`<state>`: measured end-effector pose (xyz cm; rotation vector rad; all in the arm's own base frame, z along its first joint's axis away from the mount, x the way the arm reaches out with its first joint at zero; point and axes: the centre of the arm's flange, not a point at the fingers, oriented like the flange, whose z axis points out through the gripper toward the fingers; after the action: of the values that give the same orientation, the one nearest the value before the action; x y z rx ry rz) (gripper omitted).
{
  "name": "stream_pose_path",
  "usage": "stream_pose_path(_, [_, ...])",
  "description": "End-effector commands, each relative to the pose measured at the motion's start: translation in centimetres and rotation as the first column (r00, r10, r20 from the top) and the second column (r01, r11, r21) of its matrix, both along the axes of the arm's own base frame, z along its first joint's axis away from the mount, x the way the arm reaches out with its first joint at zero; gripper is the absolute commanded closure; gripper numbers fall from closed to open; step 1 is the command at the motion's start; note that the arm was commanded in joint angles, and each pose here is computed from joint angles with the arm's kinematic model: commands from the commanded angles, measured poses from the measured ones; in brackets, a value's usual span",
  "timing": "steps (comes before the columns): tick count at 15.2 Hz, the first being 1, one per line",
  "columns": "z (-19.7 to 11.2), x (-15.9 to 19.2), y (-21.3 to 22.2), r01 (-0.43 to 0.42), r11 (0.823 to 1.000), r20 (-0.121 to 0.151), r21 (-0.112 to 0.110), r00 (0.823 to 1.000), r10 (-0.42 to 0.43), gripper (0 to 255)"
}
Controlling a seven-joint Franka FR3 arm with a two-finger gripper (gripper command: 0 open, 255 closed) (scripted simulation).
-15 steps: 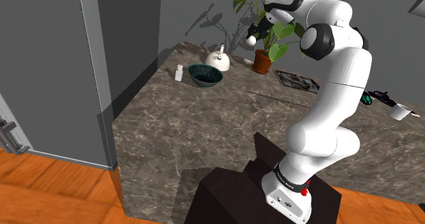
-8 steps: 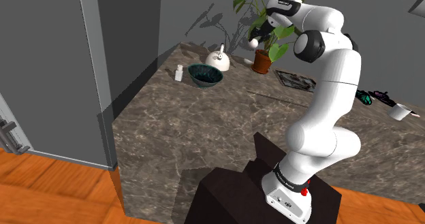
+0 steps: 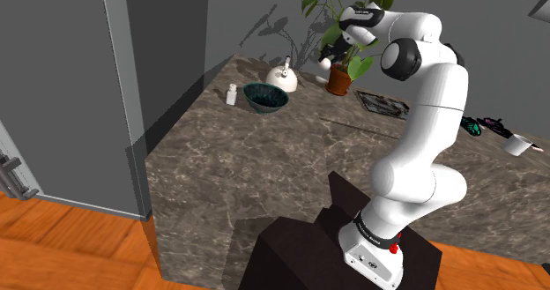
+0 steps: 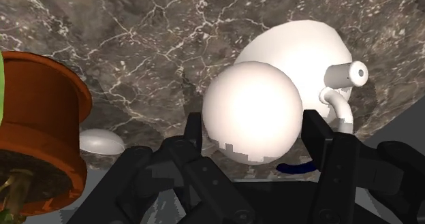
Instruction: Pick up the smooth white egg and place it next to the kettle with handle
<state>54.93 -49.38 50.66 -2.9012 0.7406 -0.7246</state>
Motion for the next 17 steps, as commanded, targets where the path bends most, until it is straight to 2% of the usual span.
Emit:
stream_pose_path(1, [-1.1,0.0,0.0,0.000,1.000,0.001,-0.001,1.000,0.000,255])
stream_pose_path(17, [-9.5,0.0,0.0,0.000,1.000,0.001,-0.001,1.000,0.000,255])
